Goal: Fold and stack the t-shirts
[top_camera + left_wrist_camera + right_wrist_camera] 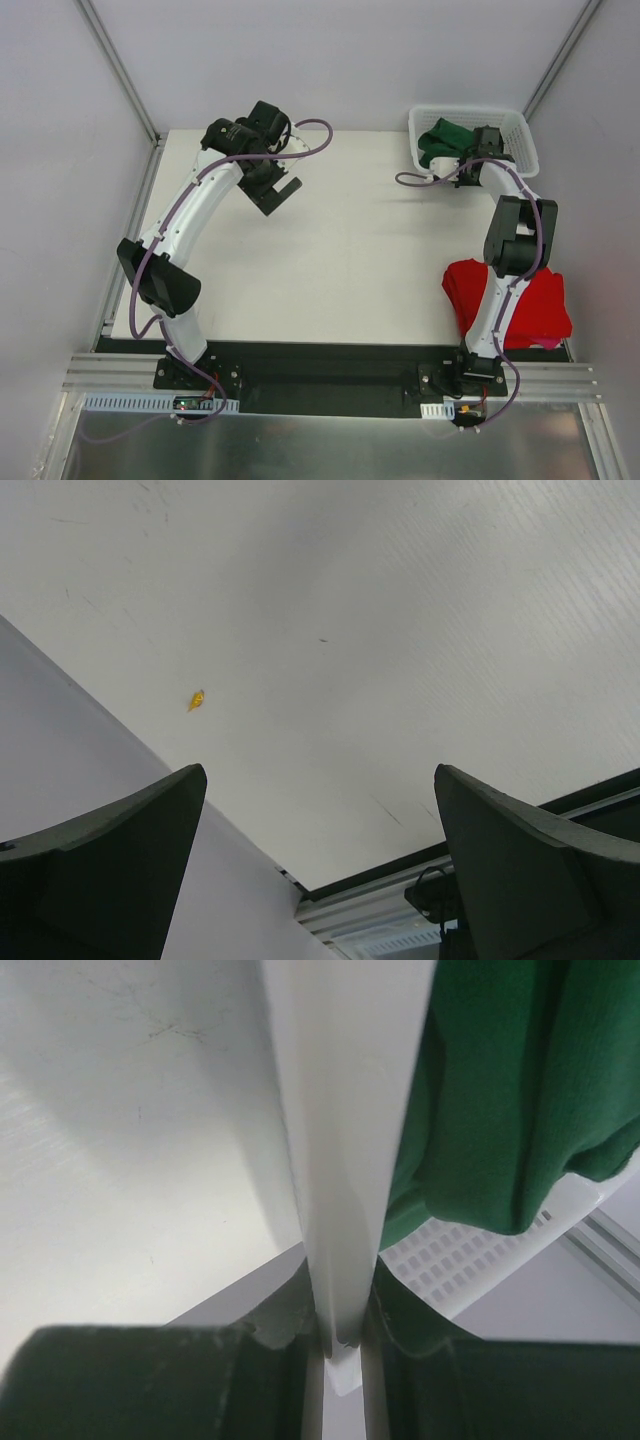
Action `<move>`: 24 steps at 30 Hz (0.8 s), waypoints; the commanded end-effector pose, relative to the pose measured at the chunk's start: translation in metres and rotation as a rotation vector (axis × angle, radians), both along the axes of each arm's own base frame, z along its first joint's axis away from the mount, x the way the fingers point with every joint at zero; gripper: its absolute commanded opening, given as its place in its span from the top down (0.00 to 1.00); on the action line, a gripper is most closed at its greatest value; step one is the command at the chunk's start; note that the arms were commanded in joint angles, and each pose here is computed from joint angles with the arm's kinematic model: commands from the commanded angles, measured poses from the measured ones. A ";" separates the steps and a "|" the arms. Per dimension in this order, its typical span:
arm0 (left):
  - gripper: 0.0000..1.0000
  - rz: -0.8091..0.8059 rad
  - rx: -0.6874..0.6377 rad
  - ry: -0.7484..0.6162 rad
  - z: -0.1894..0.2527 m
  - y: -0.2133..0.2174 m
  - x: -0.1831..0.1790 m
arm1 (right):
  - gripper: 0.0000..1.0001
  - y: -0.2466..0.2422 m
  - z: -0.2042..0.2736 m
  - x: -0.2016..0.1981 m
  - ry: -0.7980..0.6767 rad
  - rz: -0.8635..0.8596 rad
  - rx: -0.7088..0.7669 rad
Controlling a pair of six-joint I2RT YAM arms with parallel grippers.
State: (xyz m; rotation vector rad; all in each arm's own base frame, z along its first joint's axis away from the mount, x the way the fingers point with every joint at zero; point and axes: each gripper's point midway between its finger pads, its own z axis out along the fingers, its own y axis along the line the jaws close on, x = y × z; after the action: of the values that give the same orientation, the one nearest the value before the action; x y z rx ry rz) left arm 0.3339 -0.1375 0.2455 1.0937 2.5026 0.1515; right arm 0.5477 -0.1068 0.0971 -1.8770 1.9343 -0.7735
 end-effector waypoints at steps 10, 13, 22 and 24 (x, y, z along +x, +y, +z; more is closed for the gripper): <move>0.01 -0.014 0.008 -0.018 0.009 -0.001 -0.001 | 0.98 -0.032 0.003 -0.001 0.001 -0.156 -0.056; 0.01 -0.014 0.006 -0.022 0.010 -0.001 0.000 | 0.98 -0.032 0.005 0.002 -0.001 -0.147 -0.064; 0.01 -0.015 0.011 -0.027 0.011 -0.002 0.002 | 0.98 -0.039 0.004 0.007 -0.002 -0.151 -0.079; 0.01 -0.012 0.012 -0.025 0.010 -0.002 0.003 | 0.94 -0.038 0.003 0.004 0.007 -0.153 -0.073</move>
State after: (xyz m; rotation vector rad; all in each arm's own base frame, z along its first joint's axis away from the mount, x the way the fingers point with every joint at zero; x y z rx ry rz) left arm 0.3363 -0.1388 0.2505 1.0868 2.4871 0.1491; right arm 0.5518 -0.1171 0.0971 -1.8589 2.0108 -0.7962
